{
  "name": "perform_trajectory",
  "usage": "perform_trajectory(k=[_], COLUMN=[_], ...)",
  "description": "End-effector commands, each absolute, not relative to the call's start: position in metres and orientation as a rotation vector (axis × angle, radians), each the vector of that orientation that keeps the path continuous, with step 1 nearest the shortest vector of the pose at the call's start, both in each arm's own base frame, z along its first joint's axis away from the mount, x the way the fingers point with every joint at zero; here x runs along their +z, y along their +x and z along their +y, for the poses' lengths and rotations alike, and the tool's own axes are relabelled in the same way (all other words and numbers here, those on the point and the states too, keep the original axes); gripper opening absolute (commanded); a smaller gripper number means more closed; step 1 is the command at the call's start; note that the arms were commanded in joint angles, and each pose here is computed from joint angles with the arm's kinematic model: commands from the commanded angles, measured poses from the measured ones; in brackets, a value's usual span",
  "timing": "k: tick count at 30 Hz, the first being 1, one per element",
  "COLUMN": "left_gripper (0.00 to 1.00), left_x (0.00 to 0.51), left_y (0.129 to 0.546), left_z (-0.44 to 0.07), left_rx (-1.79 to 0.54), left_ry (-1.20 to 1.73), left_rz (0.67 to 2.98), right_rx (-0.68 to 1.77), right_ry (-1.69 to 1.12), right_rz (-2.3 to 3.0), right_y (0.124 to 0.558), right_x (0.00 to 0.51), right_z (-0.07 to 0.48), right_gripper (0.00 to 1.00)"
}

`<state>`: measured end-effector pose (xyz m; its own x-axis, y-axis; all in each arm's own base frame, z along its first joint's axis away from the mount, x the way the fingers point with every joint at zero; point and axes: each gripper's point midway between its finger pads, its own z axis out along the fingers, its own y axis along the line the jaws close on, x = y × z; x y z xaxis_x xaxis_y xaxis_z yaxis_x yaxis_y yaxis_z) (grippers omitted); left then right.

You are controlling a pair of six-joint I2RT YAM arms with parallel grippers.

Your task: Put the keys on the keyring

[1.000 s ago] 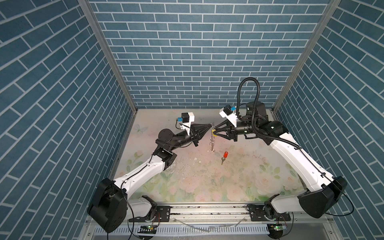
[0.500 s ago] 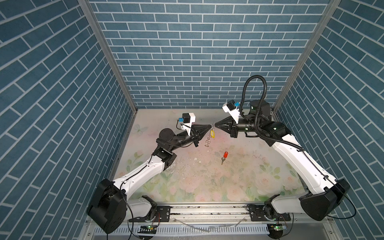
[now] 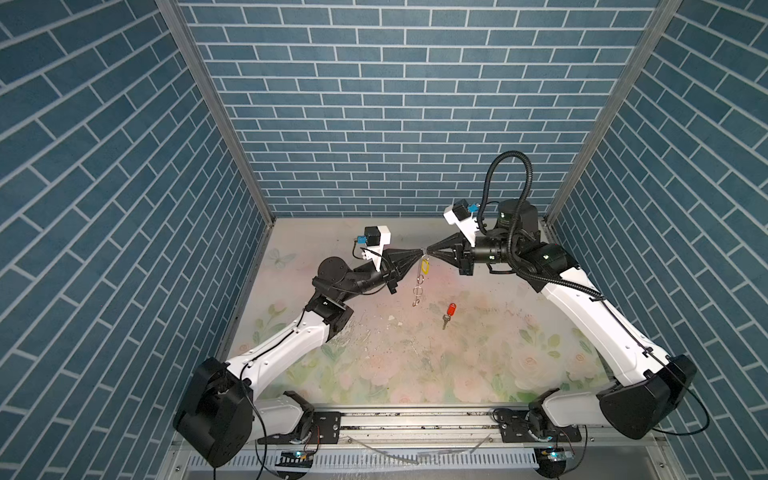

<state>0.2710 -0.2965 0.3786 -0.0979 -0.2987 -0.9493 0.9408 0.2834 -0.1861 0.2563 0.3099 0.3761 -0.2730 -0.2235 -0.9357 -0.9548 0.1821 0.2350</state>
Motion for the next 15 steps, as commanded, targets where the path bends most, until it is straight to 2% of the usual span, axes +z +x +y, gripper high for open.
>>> perform_trajectory(k=[1,15], left_gripper=[0.0,0.0], left_x=[0.39,0.388], left_y=[0.265,0.267], left_z=[-0.295,-0.296], left_rx=[-1.195,-1.201], left_ry=[0.709,0.708], left_rz=[1.17,1.173], right_rx=[1.215,1.269], right_ry=[-1.15,-1.178], right_rz=[1.678,1.655], right_y=[0.25,0.243], right_x=[0.367,0.368], right_z=[0.317,0.332], right_gripper=[0.05,0.05])
